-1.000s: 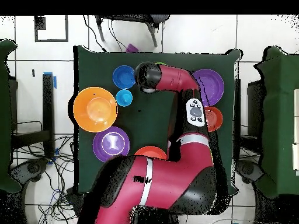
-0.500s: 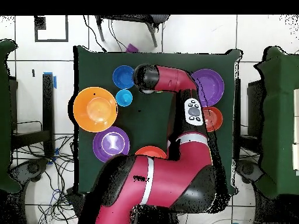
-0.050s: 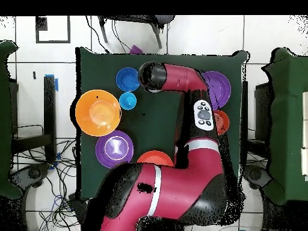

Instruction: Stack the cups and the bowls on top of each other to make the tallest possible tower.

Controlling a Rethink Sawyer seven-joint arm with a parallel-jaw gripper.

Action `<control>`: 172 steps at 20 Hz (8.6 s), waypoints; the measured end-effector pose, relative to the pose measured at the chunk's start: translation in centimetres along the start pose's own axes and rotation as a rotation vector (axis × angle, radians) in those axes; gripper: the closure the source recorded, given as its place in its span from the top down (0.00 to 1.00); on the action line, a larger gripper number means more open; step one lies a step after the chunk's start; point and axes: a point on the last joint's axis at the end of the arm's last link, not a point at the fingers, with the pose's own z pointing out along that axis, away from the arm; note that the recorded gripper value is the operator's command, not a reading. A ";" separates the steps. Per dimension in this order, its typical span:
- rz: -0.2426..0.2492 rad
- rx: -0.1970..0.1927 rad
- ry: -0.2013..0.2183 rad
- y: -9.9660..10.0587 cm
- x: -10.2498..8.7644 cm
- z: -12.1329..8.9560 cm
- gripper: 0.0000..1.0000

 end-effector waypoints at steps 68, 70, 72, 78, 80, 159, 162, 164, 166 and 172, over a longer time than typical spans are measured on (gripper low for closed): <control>0.186 0.069 0.288 -2.4 32.3 -4.1 0.00; 0.190 0.064 0.271 -2.5 32.0 -3.7 0.00; 0.194 0.061 0.261 -2.6 31.7 -3.6 0.00; 0.189 0.064 0.257 -2.6 31.5 -3.6 0.00; 0.185 0.067 0.254 -2.5 31.3 -3.6 0.00; 0.231 0.043 0.097 10.6 12.8 -5.1 1.00; 0.230 0.043 0.102 10.6 13.0 -4.6 1.00; 0.230 0.044 0.113 10.6 13.3 -3.9 1.00; 0.230 0.045 0.121 10.6 13.7 -3.5 1.00; 0.231 0.050 0.118 10.4 13.6 -3.7 1.00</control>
